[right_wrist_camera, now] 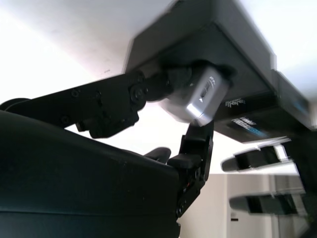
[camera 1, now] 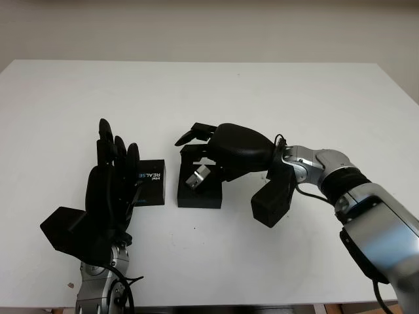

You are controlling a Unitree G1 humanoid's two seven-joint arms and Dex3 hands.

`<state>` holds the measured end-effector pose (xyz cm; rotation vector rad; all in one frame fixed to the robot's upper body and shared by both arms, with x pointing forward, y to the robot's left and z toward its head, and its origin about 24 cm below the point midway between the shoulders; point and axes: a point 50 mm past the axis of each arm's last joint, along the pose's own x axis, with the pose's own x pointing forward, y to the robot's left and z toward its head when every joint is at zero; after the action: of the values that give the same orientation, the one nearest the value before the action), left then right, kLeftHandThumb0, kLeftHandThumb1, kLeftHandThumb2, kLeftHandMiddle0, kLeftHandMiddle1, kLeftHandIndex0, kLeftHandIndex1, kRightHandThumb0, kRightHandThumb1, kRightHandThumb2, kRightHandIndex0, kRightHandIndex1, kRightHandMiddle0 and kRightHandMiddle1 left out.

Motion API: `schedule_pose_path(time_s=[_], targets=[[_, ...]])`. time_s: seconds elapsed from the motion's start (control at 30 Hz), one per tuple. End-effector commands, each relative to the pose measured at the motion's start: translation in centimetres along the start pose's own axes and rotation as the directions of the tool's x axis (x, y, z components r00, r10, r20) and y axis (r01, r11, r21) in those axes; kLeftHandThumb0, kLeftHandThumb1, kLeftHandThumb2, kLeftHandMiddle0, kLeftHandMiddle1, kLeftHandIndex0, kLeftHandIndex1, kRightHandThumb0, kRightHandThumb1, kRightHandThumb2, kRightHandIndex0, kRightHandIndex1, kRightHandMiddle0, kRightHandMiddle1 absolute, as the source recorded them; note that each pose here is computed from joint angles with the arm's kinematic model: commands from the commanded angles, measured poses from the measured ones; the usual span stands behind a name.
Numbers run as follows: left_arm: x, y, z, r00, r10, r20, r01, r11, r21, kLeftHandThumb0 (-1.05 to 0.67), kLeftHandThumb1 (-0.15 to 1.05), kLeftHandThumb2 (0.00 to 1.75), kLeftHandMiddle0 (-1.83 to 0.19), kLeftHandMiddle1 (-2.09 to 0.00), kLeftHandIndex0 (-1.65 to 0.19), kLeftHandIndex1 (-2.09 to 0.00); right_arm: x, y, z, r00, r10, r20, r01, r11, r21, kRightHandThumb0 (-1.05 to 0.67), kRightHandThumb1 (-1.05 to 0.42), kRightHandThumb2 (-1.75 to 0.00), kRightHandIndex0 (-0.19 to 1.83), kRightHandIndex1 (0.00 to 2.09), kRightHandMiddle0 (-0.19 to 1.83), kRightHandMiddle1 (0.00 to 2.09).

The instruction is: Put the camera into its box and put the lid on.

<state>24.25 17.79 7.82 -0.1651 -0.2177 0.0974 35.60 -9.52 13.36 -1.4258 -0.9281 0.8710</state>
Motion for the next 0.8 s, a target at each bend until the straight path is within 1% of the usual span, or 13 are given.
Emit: schedule_pose_path(time_s=[0.0,0.1,0.23,0.47,0.6,0.67,0.7,0.73,0.77], targets=[[-0.2,0.1,0.0,1.0,0.003,0.003,-0.003,1.0,0.005,-0.65,1.05,0.43,0.19,-0.04,0.18,-0.04,-0.1,-1.0,-0.3,1.0,-0.009,0.017,0.01,0.994,-0.107,-0.22,-0.95,-0.05,0.2,0.15,0.34,0.53],[-0.2,0.1,0.0,1.0,0.003,0.001,-0.003,1.0,0.01,-0.65,1.05,0.44,0.19,-0.05,0.18,-0.04,-0.3,-1.8,-0.5,0.999,-0.024,0.032,0.03,0.981,-0.192,-0.24,-0.94,-0.05,0.19,0.1,0.38,0.48],[-0.1,0.1,0.1,1.0,0.001,0.005,-0.001,1.0,0.008,-0.65,1.05,0.44,0.19,-0.05,0.19,-0.04,-0.6,-3.4,-1.0,0.998,-0.054,0.031,0.06,0.96,-0.272,-0.25,-0.91,-0.04,0.2,0.08,0.44,0.44],[-0.1,0.1,0.2,1.0,0.005,-0.003,-0.005,1.0,0.008,-0.66,1.05,0.43,0.18,-0.05,0.18,-0.05,-1.3,-5.3,-1.8,0.995,-0.095,-0.004,0.089,0.943,-0.321,-0.23,-0.88,-0.04,0.25,0.09,0.52,0.42],[0.0,0.1,0.2,1.0,0.007,-0.003,-0.007,1.0,0.01,-0.66,1.05,0.43,0.19,-0.05,0.18,-0.05,-1.7,-6.4,-2.3,0.996,-0.076,-0.055,0.052,0.938,-0.344,-0.21,-0.89,-0.05,0.27,0.09,0.53,0.38],[0.0,0.1,0.2,1.0,0.005,-0.003,-0.005,1.0,0.009,-0.66,1.05,0.42,0.19,-0.05,0.19,-0.05,-1.9,-6.8,-2.6,0.993,-0.073,-0.092,0.04,0.947,-0.318,-0.17,-0.92,-0.07,0.29,0.09,0.53,0.36],[0.0,0.1,0.2,1.0,0.005,-0.002,-0.005,1.0,0.01,-0.67,1.05,0.42,0.19,-0.05,0.19,-0.05,-2.0,-7.2,-2.7,0.989,-0.075,-0.13,0.037,0.96,-0.277,-0.18,-0.92,-0.07,0.3,0.1,0.52,0.35],[0.0,0.1,0.2,1.0,0.005,-0.002,-0.005,1.0,0.011,-0.67,1.05,0.42,0.19,-0.05,0.19,-0.05,-2.1,-7.6,-2.9,0.983,-0.084,-0.165,0.046,0.974,-0.222,-0.2,-0.92,-0.07,0.33,0.1,0.51,0.33],[0.0,0.1,0.2,1.0,0.002,-0.003,-0.002,1.0,0.013,-0.67,1.05,0.42,0.19,-0.05,0.19,-0.05,-2.1,-8.0,-3.0,0.975,-0.095,-0.199,0.063,0.985,-0.159,-0.29,-0.9,-0.05,0.37,0.12,0.49,0.31]])
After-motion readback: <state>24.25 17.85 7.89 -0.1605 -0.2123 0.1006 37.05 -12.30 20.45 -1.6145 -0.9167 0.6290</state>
